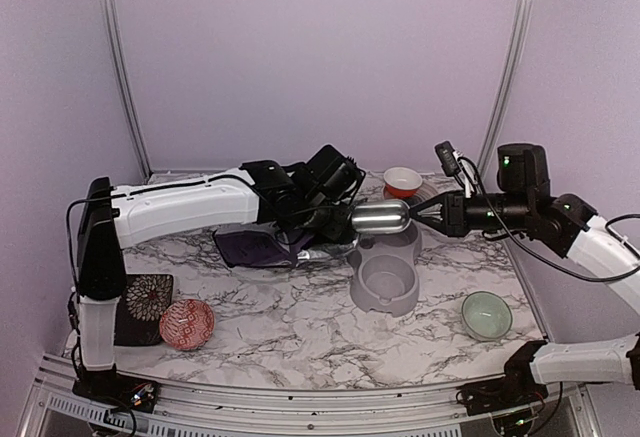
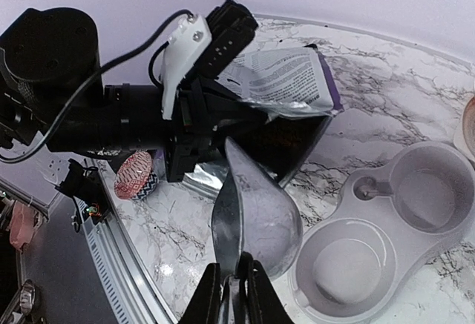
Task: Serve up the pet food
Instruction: Adjust the pet food bag at the center of the board.
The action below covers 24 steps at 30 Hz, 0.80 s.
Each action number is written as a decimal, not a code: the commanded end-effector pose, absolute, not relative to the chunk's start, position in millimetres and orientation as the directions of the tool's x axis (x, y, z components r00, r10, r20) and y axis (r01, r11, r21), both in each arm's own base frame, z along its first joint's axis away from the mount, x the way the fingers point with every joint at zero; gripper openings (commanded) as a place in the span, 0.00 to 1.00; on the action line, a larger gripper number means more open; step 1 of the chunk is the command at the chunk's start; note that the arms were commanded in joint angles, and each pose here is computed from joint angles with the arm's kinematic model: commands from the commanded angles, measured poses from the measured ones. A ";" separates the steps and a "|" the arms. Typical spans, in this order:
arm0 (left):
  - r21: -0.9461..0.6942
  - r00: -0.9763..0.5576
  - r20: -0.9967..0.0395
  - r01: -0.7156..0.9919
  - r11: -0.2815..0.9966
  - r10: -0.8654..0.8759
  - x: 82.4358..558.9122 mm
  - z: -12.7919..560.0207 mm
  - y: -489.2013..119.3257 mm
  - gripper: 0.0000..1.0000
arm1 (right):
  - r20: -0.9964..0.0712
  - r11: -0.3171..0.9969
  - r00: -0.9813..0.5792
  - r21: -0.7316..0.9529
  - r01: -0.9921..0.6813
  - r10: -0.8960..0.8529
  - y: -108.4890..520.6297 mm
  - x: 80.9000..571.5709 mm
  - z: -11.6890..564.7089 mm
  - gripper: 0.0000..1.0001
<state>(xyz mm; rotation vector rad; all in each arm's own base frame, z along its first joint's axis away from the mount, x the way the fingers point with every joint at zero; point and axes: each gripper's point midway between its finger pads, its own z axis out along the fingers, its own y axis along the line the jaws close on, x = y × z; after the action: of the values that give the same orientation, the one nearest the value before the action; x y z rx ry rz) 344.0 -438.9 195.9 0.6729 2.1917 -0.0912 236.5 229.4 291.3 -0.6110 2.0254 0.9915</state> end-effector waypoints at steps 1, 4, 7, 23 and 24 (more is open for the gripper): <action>0.276 -0.546 -0.712 0.360 0.891 0.441 376.5 189.1 -357.9 0.00 | -0.808 0.554 -0.587 0.464 -0.691 -0.056 239.7 246.8 288.2 0.00; 0.340 -0.565 -0.691 0.296 0.892 0.451 386.0 181.8 -319.4 0.00 | -0.797 0.551 -0.601 0.475 -0.686 -0.061 244.3 252.9 279.5 0.00; 0.407 -0.582 -0.672 0.226 0.885 0.458 400.2 177.8 -281.1 0.00 | -0.788 0.553 -0.613 0.484 -0.679 -0.062 248.7 260.2 272.6 0.00; 0.117 -0.674 -0.575 0.494 0.861 0.464 322.5 68.8 -432.2 0.00 | -0.712 0.667 -0.701 0.506 -0.547 -0.034 239.2 278.7 218.2 0.00; 0.128 -0.666 -0.581 0.493 0.861 0.468 324.6 71.3 -432.3 0.00 | -0.711 0.666 -0.703 0.510 -0.544 -0.029 238.6 277.9 216.3 0.00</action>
<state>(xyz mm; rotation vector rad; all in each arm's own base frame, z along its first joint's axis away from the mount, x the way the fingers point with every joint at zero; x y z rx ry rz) 344.6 -397.1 65.5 0.6892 2.3678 0.1319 274.1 242.9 210.6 -0.4967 2.2291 0.9729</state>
